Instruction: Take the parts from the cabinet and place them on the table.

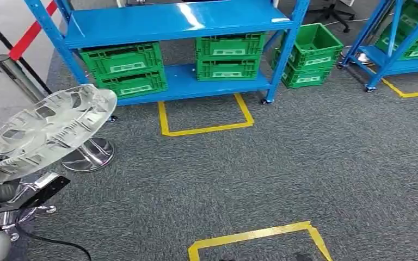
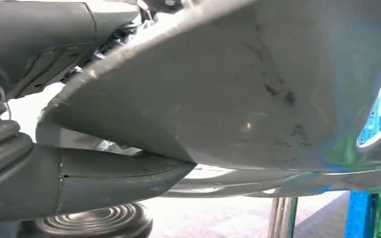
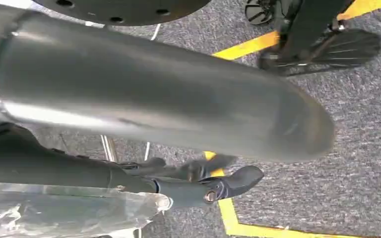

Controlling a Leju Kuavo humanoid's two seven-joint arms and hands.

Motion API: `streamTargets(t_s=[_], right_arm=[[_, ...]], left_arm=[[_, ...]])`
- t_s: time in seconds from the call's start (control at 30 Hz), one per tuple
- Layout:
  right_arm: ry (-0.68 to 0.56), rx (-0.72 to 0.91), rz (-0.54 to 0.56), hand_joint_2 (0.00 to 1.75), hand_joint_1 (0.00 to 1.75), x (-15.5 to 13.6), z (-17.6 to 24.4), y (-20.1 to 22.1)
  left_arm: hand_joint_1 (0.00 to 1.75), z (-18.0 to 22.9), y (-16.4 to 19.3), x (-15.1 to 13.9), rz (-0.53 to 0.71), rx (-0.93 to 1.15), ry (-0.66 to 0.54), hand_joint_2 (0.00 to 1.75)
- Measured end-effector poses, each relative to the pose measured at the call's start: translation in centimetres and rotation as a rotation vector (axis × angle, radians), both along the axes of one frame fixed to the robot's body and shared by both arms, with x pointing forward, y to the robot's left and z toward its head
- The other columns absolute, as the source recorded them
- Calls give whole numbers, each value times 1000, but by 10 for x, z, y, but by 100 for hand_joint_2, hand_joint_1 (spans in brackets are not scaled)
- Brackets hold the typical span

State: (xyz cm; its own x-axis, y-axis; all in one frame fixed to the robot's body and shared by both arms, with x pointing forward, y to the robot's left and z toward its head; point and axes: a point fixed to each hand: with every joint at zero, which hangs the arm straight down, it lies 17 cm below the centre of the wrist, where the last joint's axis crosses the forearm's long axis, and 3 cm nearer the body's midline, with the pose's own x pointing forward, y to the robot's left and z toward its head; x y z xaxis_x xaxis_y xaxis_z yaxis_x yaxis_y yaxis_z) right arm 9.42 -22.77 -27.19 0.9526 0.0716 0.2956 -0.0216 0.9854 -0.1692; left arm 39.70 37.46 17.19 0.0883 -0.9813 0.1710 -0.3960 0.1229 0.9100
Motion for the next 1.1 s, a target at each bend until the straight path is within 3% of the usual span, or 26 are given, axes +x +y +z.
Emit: streamTargets(t_s=[1.1], right_arm=[[1,13,12,0,0,-2,0,5]], left_arm=[[175,-11,7,-2,24,-6,25,175]])
